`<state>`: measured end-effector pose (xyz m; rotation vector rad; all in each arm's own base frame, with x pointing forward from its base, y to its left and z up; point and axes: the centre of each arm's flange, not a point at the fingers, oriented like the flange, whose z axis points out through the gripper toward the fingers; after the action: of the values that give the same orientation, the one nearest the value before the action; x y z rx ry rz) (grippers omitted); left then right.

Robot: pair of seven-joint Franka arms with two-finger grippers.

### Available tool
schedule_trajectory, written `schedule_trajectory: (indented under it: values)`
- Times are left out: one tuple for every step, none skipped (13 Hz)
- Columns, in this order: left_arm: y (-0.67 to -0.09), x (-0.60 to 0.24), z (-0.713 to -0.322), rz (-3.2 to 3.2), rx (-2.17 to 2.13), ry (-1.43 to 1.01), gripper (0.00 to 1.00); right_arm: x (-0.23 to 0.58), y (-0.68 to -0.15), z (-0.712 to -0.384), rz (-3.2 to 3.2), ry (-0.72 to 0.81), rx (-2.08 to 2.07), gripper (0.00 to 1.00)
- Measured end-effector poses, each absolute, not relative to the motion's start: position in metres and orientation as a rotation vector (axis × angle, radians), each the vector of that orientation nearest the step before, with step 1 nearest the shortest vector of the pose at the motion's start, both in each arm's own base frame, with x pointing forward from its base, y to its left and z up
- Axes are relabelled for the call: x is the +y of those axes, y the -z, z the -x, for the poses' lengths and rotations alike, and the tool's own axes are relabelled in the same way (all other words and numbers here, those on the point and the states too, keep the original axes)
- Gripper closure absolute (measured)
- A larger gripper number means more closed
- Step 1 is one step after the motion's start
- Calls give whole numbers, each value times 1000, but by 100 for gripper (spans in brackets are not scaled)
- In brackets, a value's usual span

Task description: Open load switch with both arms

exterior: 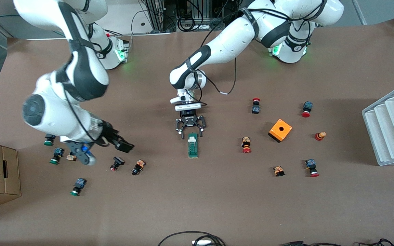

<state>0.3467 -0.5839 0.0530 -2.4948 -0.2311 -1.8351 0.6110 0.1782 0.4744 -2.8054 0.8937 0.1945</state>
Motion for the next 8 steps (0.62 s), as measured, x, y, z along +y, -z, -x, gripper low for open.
schedule_trajectory:
  values:
    - [-53,-584,-347,2496,-226,1831,0,162,-492,-606,2858,-166,786,0]
    - [-54,-584,-347,2500,-222,1823,0,145,-509,-601,2898,-139,681,0]
    - [-56,-585,-347,2510,-221,1803,0,124,-526,-596,2928,-110,572,0]
    - [-61,-587,-345,2528,-224,1770,0,99,-541,-592,2946,-78,465,0]
    - [-68,-590,-344,2541,-229,1743,0,71,-553,-586,2955,-46,366,0]
    - [-78,-592,-345,2546,-240,1730,0,41,-562,-580,2958,-13,275,0]
    - [-91,-595,-346,2549,-252,1722,0,14,-569,-574,2960,17,192,0]
    - [-103,-598,-347,2556,-256,1713,0,-9,-575,-568,2966,44,115,0]
